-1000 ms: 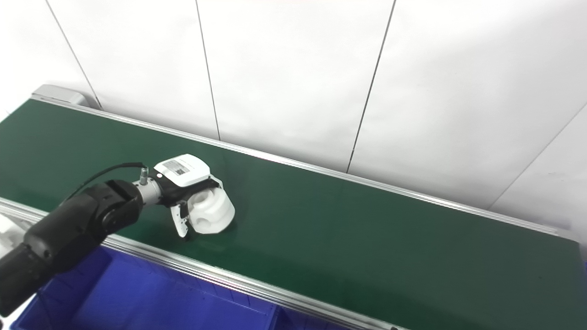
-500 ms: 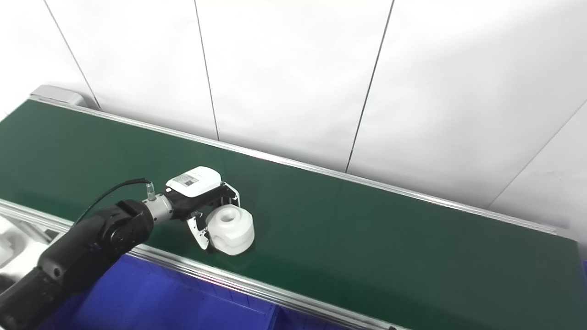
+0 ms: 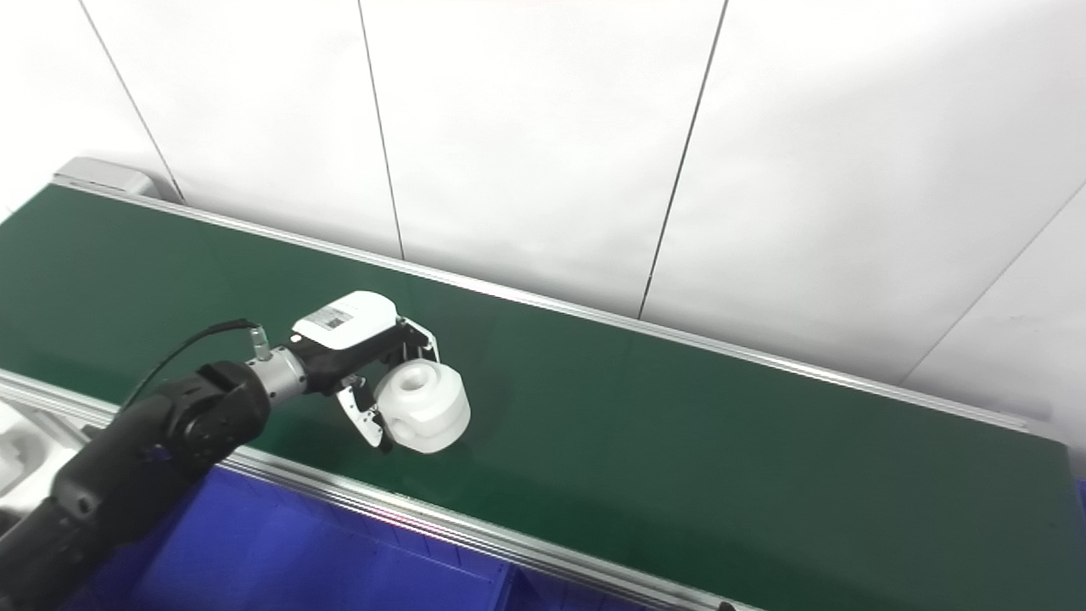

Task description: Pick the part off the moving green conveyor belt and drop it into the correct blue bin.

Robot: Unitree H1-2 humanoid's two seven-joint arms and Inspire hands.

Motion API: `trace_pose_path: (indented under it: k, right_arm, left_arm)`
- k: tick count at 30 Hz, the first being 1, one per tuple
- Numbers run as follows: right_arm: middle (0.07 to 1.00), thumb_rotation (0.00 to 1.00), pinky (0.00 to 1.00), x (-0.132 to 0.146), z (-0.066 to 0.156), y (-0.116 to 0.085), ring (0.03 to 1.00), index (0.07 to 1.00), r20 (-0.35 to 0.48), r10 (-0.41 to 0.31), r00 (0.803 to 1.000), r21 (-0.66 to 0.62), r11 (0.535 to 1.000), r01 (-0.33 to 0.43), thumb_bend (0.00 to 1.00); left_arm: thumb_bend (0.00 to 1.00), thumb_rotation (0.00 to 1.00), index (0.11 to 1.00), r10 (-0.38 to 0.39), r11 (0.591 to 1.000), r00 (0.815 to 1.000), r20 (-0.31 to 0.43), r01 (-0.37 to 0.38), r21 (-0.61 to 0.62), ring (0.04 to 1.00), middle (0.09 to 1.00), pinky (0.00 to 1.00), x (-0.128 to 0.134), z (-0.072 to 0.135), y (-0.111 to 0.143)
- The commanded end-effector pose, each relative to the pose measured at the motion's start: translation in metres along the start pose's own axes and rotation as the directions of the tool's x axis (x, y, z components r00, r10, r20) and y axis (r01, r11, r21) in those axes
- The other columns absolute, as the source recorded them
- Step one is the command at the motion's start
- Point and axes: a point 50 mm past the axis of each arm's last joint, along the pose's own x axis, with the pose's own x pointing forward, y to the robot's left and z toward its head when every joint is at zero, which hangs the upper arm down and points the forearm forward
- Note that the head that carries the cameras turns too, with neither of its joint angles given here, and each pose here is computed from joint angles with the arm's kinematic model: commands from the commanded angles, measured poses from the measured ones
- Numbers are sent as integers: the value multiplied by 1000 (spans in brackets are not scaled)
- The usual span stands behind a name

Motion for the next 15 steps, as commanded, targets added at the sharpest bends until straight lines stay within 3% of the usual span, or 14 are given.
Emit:
trace_pose_path:
  k: [1,3,7,12,15]
  right_arm:
    - [1000,907,1000,0,14,-3,1000,1000,40,2,999,-6,1000,-2,954]
    - [1000,916,1000,1,17,-5,1000,1000,44,1,999,-10,1000,0,946]
    - [1000,950,1000,2,24,-7,1000,1000,46,6,999,-15,1000,-6,924]
    - [1000,931,1000,3,27,-10,1000,1000,39,16,999,-1,1000,-16,921]
    - [1000,955,1000,4,29,-13,1000,1000,41,11,999,-36,999,-10,921]
  left_arm:
    - [526,0,486,62,997,998,17,-63,34,412,473,419,-11,-1,34]
    - [526,0,492,64,997,998,22,-65,39,385,456,377,-24,3,40]
    - [526,0,476,32,997,999,26,-34,71,428,488,419,-62,11,44]
    - [524,0,466,-34,995,999,12,33,95,447,502,427,-110,15,33]
    - [525,0,491,-67,995,998,2,67,72,389,465,385,-136,15,20]
